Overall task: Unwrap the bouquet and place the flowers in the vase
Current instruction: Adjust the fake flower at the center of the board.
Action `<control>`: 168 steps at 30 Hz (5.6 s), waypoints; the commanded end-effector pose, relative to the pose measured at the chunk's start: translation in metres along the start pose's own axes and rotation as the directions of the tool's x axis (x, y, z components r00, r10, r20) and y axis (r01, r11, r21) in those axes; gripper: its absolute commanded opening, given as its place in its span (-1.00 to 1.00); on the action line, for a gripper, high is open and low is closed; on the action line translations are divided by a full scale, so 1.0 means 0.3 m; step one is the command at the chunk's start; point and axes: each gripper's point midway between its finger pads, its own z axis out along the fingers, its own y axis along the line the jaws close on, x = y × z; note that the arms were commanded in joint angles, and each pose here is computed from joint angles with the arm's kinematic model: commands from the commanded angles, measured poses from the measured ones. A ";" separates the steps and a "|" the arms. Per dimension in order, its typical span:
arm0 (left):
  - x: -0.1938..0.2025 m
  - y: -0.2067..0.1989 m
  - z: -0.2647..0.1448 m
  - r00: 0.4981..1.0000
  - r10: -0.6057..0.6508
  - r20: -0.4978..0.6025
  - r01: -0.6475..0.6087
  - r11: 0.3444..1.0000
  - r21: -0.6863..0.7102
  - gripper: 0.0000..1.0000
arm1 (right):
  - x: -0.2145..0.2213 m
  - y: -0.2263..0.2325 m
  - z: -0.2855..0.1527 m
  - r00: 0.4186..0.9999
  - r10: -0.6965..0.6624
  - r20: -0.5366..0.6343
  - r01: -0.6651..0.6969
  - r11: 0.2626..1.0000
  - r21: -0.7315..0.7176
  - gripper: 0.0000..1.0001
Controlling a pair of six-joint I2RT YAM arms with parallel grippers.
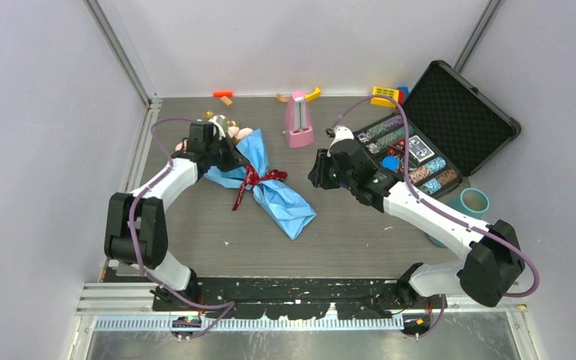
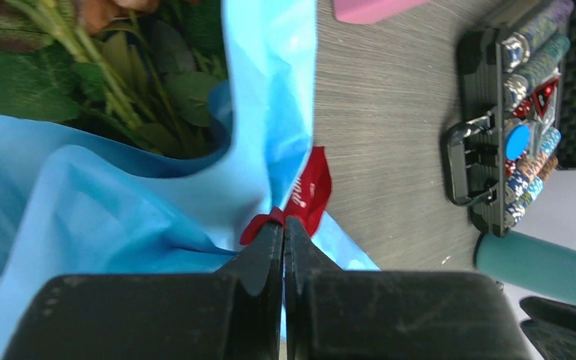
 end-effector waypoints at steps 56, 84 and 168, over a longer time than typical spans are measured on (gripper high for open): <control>0.266 0.213 -0.090 0.998 0.048 -0.034 -0.049 0.998 -0.042 0.03 | -0.030 0.018 -0.052 0.997 -0.016 0.073 0.021 0.998 -0.063 -0.30; 0.286 0.195 -0.039 0.996 0.088 -0.026 -0.088 0.996 0.009 -1.00 | 0.172 -0.003 0.160 0.981 0.113 -0.155 -0.135 0.981 -0.142 -0.16; 0.258 0.280 -0.082 0.999 0.019 -0.044 -0.027 0.982 -0.186 -1.00 | 0.167 0.112 0.501 0.812 0.575 -0.102 -0.578 0.816 0.000 -0.09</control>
